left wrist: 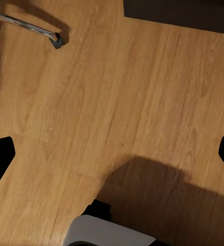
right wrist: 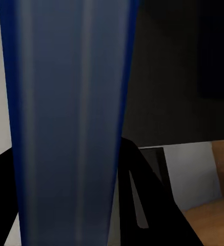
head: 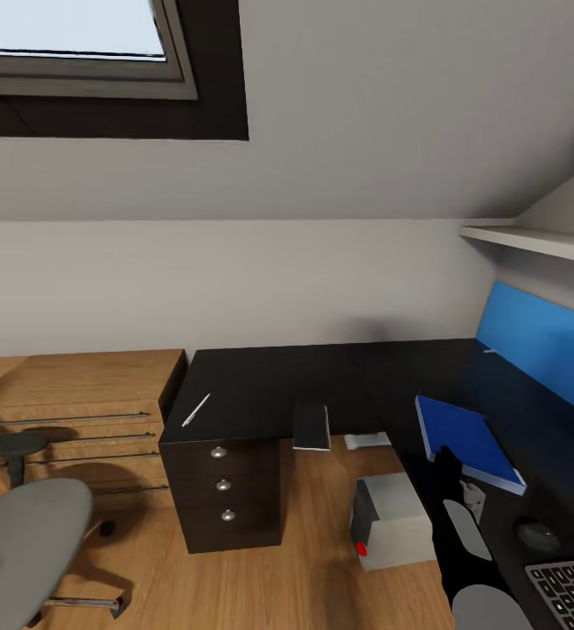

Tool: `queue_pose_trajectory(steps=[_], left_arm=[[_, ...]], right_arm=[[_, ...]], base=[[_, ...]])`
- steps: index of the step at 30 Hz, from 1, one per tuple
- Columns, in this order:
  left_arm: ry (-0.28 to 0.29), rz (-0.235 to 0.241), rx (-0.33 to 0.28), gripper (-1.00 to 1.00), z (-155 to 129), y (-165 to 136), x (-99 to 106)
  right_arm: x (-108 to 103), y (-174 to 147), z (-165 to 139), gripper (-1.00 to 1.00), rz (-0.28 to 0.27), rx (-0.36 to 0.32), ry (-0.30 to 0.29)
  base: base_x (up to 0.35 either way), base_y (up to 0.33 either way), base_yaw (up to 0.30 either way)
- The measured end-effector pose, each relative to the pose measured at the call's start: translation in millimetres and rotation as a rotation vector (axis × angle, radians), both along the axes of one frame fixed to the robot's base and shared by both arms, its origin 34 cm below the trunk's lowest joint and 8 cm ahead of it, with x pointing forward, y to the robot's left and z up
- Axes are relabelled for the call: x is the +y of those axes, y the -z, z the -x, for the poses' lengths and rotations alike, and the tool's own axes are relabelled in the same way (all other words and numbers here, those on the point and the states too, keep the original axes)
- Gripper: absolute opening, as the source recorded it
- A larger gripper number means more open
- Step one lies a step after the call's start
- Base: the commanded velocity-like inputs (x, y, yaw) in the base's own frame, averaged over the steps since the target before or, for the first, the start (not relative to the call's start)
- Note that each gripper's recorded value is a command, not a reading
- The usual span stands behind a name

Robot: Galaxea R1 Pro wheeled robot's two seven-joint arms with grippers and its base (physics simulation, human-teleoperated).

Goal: In the bedroom, organize the workspace by keeping the computer under the desk, ensuring the monitor is on the desk, placing the keyboard on the desk next to the monitor, placing the mouse on the desk next to the keyboard, moving the folder from the swivel chair onto the desk next to the mouse, stacking the notebook on top of the folder with the pen on top of the notebook, and positioning the swivel chair next to the desk.

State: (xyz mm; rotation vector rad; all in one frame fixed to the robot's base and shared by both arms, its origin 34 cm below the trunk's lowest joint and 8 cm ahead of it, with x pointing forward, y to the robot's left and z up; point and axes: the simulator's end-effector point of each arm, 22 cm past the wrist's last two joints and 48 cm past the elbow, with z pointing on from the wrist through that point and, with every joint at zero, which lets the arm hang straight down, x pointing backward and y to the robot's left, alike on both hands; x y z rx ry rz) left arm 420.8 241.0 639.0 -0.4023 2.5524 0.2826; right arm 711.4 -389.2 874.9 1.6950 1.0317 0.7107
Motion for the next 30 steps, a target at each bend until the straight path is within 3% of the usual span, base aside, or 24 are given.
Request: queue_pose_trajectory(steps=[9,20,30], left_arm=[[0.0,0.0,0.0,1.0,0,0,0],[0.0,0.0,0.0,1.0,0,0,0],[-0.001,-0.001,-0.001,1.0,0,0,0]], right_arm=[[-4,22,9,-1.0,-0.011,0.064,-0.003],[-13,27,12,-1.0,-0.008,0.089,0.002],[-6,25,8,-1.0,0.031,0.102,-0.034]], base=[[0.028,-0.046,0.0],[0.001,-0.002,0.0],[0.118,0.0,0.0]])
